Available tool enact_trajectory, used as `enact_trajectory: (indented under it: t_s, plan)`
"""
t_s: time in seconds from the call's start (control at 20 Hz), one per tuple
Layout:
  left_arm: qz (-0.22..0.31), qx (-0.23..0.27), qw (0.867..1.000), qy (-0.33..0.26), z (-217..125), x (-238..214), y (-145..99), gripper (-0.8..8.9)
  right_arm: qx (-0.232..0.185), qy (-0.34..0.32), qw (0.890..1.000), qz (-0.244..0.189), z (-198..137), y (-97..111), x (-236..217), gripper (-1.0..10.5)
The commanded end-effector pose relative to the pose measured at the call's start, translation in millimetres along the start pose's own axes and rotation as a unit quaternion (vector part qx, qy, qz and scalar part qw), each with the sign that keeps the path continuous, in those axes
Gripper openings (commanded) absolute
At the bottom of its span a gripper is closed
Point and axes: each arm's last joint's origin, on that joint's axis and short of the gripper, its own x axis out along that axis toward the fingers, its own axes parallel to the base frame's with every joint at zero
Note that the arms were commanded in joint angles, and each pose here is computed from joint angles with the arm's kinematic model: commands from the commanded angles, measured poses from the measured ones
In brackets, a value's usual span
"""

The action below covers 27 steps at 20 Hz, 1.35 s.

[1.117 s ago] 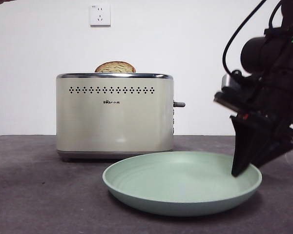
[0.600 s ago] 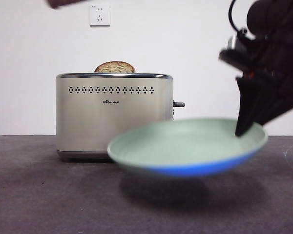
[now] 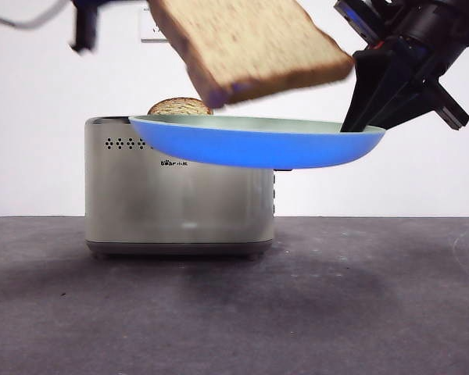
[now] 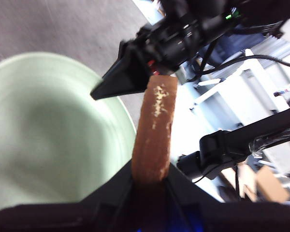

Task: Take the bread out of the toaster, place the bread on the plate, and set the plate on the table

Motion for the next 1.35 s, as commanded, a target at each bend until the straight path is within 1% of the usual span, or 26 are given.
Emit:
enact_trajectory:
  t_s: [0.05, 0.15, 0.25, 0.3, 0.45, 0.5, 0.55, 0.6, 0.65, 0.7, 0.75, 0.95, 1.15, 1.25, 1.35]
  plan:
    - [-0.01, -0.026, 1.0, 0.004, 3.0, 10.7, 13.1, -0.08, -0.011, 0.001, 1.0, 0.028, 0.3, 3.1, -1.8, -0.1]
    - [-0.009, -0.043, 0.999, 0.004, 6.0, 20.6, 24.9, -0.08, -0.016, 0.004, 0.998, 0.056, -0.2, 5.0, -1.8, -0.1]
    - [-0.003, -0.064, 0.998, 0.007, 6.6, 28.9, 35.7, -0.08, -0.021, 0.007, 0.998, 0.057, -0.7, 6.8, -0.8, -0.1]
    - [0.009, -0.072, 0.997, 0.009, 5.9, 31.4, 39.8, -0.08, -0.023, 0.009, 0.998, 0.058, -1.1, 7.9, -0.1, -0.1]
    - [0.077, -0.095, 0.992, 0.01, 1.4, 34.2, 47.6, -0.05, -0.026, 0.008, 0.998, 0.058, -1.5, 9.0, -1.3, -0.1]
    - [0.088, -0.1, 0.991, 0.012, 0.2, 34.2, 48.3, 0.06, -0.027, 0.007, 0.998, 0.058, -1.6, 9.3, -2.0, -0.1]
    - [0.089, -0.107, 0.99, 0.016, -1.0, 34.0, 48.4, 0.51, -0.028, 0.005, 0.998, 0.057, -1.8, 9.9, -3.1, -0.1]
    - [0.09, -0.117, 0.989, 0.018, -1.6, 34.0, 48.5, 1.66, -0.031, 0.004, 0.998, 0.058, -1.9, 10.3, -3.9, -0.1]
    - [0.087, -0.119, 0.989, 0.019, -1.5, 34.1, 48.2, 3.3, -0.036, 0.002, 0.998, 0.056, -2.1, 10.7, -4.9, -0.1]
    - [0.085, -0.118, 0.989, 0.019, -1.0, 34.0, 47.8, 4.34, -0.037, 0.002, 0.998, 0.055, -2.1, 10.6, -5.1, -0.1]
    - [0.082, -0.115, 0.99, 0.019, 0.2, 34.6, 45.8, 4.68, -0.037, 0.002, 0.998, 0.054, -2.1, 10.5, -5.2, -0.1]
    - [0.071, -0.091, 0.993, 0.005, 15.2, 30.3, 29.0, 4.68, -0.039, 0.001, 0.998, 0.052, -2.0, 9.9, -5.4, -0.1]
    - [0.073, -0.059, 0.996, 0.0, 38.3, 12.8, -0.2, 4.68, -0.035, 0.0, 0.999, 0.013, -2.2, 5.9, -6.3, -0.1]
    - [0.098, -0.036, 0.994, 0.012, 46.5, 2.0, -15.3, 4.68, -0.032, -0.003, 0.999, 0.011, -1.9, 3.1, -8.0, -0.1]
    - [0.148, -0.005, 0.989, 0.028, 51.6, -6.9, -31.9, 4.68, -0.024, -0.007, 1.0, 0.006, -1.4, -1.8, -10.9, -0.1]
